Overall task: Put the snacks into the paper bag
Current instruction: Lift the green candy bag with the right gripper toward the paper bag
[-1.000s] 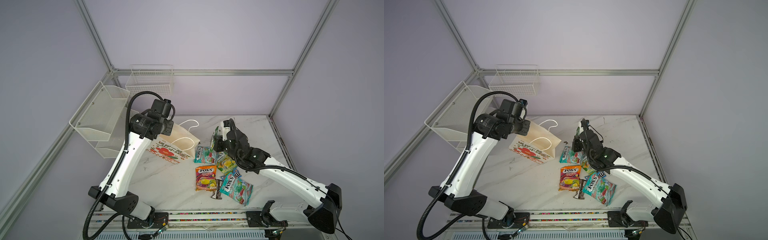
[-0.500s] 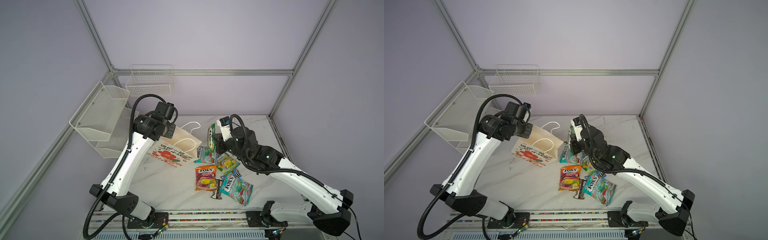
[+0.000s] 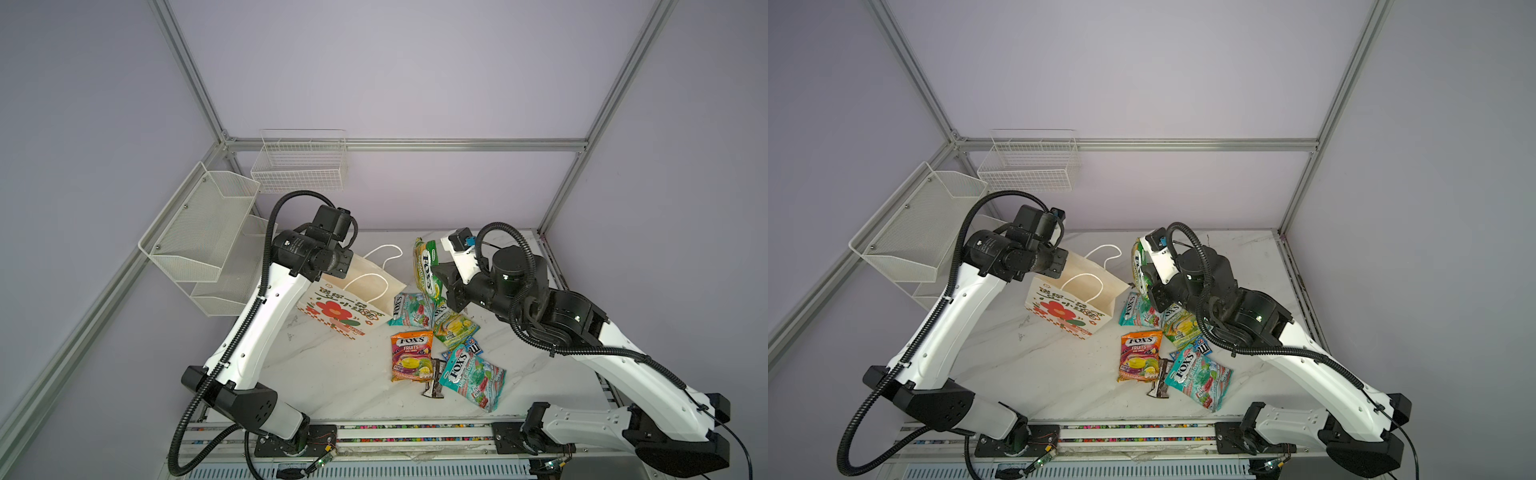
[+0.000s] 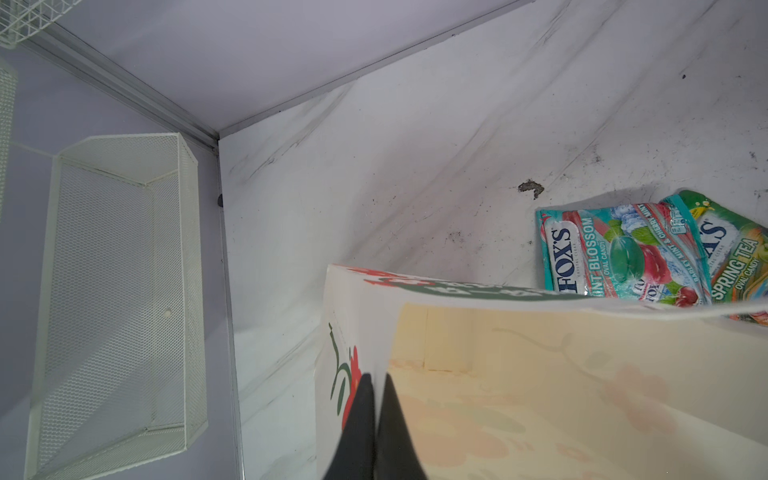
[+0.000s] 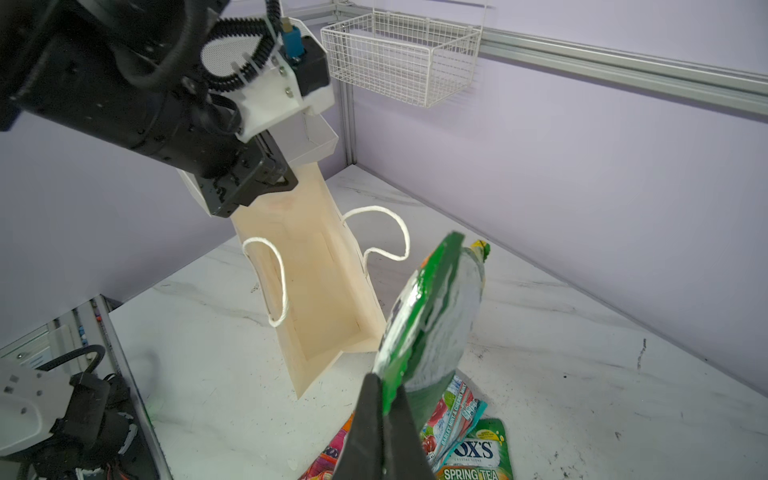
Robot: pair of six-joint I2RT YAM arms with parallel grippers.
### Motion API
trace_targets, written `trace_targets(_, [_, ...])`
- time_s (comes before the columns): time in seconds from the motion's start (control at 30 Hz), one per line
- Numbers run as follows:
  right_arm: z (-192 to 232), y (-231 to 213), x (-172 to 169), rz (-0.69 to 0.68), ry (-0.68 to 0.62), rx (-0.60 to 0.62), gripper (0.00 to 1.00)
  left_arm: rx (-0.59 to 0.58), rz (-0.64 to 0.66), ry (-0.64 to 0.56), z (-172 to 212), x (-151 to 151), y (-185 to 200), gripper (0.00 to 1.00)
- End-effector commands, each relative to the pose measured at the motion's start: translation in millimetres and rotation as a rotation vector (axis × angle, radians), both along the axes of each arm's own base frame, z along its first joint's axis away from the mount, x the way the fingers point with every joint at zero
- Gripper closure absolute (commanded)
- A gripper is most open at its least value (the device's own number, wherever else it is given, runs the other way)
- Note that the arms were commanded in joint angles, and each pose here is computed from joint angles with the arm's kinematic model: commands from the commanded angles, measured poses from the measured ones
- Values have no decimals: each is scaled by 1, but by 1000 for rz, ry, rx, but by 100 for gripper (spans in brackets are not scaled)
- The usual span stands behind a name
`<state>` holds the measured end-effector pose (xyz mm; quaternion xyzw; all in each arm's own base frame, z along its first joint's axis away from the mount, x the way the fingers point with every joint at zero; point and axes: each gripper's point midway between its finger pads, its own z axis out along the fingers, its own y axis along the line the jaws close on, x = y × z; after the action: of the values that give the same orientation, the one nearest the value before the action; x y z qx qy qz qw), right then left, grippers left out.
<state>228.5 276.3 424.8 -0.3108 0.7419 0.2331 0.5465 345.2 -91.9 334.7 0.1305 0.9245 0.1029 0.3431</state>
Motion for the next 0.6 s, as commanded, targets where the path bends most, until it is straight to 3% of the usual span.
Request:
trace_targets(0.0, [25, 2, -20, 107, -74, 14, 100, -9, -43, -16, 4, 5, -8, 100])
trace_targets(0.57, [55, 32, -57, 404, -210, 39, 100, -35, -89, -4, 6, 1, -16, 100])
